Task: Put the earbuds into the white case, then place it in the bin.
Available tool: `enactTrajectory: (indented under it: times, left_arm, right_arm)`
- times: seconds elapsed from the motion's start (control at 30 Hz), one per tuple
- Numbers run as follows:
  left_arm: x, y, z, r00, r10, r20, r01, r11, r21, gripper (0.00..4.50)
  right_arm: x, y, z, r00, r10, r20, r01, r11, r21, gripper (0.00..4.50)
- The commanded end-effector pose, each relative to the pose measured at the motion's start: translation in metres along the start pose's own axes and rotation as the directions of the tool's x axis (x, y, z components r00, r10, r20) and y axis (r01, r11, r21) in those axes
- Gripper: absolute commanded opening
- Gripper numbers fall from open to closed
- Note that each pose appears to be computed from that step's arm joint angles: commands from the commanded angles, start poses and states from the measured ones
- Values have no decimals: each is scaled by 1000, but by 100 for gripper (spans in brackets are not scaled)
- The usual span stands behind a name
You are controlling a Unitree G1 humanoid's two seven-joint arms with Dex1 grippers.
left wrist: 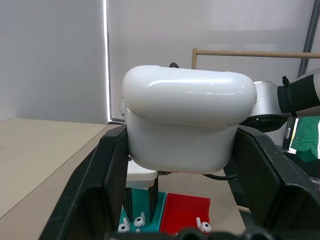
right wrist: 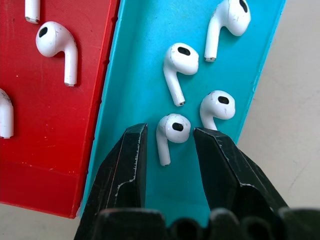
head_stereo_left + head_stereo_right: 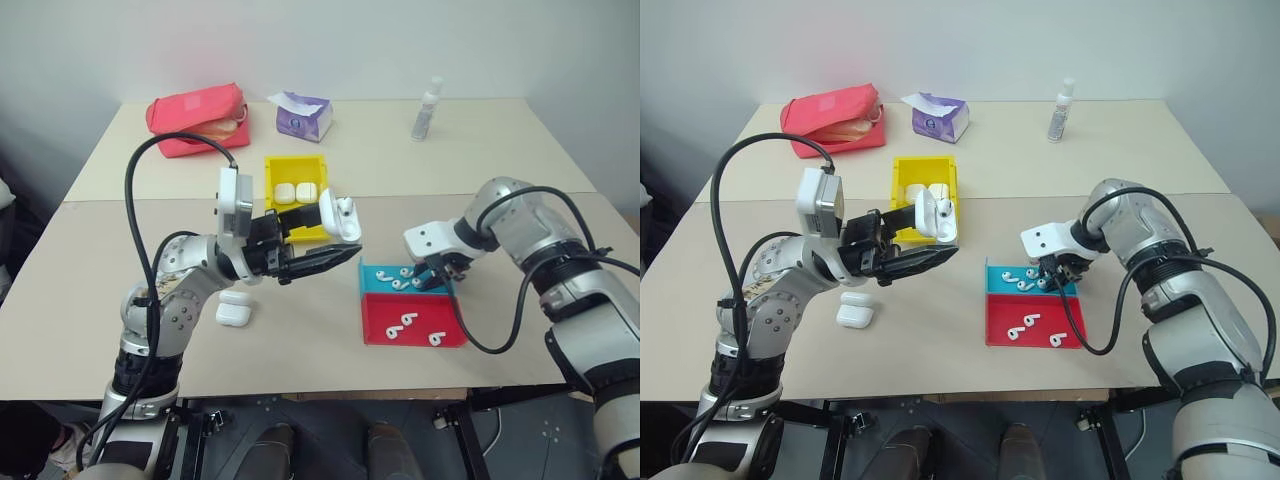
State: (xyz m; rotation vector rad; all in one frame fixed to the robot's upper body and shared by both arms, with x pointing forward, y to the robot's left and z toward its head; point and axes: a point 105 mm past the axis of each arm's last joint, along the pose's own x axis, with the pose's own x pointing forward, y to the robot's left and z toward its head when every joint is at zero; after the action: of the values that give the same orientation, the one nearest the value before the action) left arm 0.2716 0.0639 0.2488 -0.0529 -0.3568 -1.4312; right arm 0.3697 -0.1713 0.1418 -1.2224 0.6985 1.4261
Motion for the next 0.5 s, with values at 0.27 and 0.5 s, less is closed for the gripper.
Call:
enactTrajectory:
  times: [0.27, 0.5]
  left_arm:
    - [2, -4, 9, 999, -25, 22, 25, 1000, 18, 282]
    - [2, -5, 10, 999, -27, 20, 26, 999, 20, 282]
  right_arm:
    - [7, 6, 4, 999, 30, 19, -30, 1000, -2, 185]
    - [10, 8, 2, 999, 30, 17, -30, 1000, 5, 125]
